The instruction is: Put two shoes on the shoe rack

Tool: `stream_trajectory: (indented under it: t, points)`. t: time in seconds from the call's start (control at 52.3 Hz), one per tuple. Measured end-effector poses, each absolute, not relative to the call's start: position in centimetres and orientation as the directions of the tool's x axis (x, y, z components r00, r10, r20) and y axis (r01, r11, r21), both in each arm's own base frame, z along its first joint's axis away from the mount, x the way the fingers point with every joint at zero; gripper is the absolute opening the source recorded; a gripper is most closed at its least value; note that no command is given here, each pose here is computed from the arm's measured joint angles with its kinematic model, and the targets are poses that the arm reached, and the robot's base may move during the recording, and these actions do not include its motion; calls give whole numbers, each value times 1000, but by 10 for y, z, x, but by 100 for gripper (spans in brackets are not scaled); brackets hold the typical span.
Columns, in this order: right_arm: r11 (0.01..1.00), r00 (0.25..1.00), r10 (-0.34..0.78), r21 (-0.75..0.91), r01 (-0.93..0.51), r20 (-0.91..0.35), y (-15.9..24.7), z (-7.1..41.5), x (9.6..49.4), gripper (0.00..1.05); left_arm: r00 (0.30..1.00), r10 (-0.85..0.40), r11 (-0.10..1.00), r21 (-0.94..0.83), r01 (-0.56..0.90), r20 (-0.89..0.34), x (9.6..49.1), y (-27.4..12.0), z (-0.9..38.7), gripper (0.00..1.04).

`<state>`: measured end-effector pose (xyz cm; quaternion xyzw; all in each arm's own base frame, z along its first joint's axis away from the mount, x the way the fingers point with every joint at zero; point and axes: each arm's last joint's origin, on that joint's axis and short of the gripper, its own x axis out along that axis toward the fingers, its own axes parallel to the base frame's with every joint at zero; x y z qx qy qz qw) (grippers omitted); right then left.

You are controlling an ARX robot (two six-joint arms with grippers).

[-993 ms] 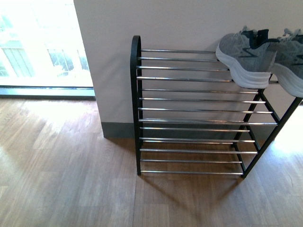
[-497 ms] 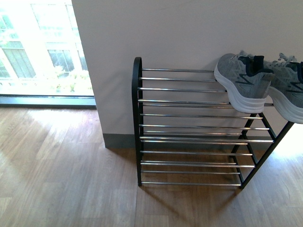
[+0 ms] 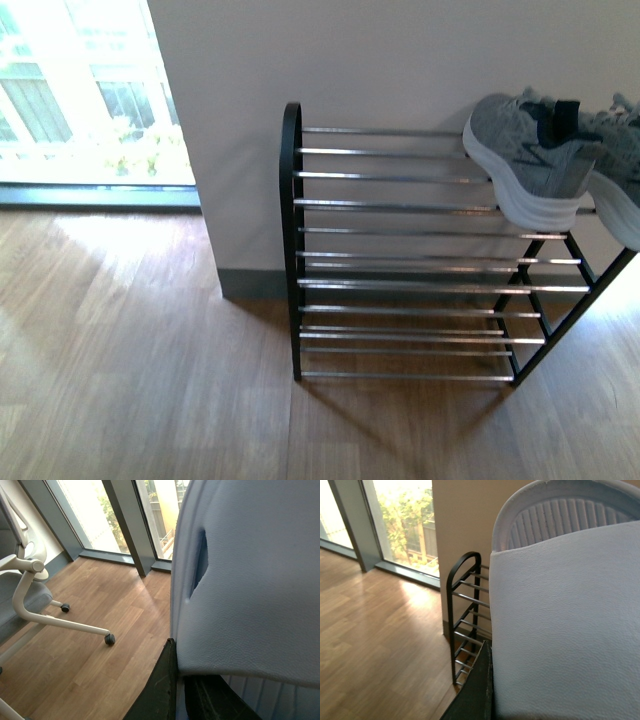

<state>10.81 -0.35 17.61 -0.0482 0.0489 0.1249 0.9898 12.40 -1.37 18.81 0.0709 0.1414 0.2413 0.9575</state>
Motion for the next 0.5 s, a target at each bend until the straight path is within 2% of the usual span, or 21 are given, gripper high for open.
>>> stream_trajectory:
  t: [0.21, 0.382, 0.497]
  points:
    - [975, 970, 194, -78, -207, -148, -1, 186, 139, 2, 843, 482, 873, 204, -442, -236, 124, -14, 188, 2]
    - [970, 967, 193, -118, -214, -167, 1, 192, 192, 2, 843, 483, 873, 204, -443, -236, 124, -14, 188, 2]
    - [962, 949, 199, -135, -236, -244, 1, 184, 229, 2, 843, 482, 873, 204, -442, -236, 124, -14, 188, 2]
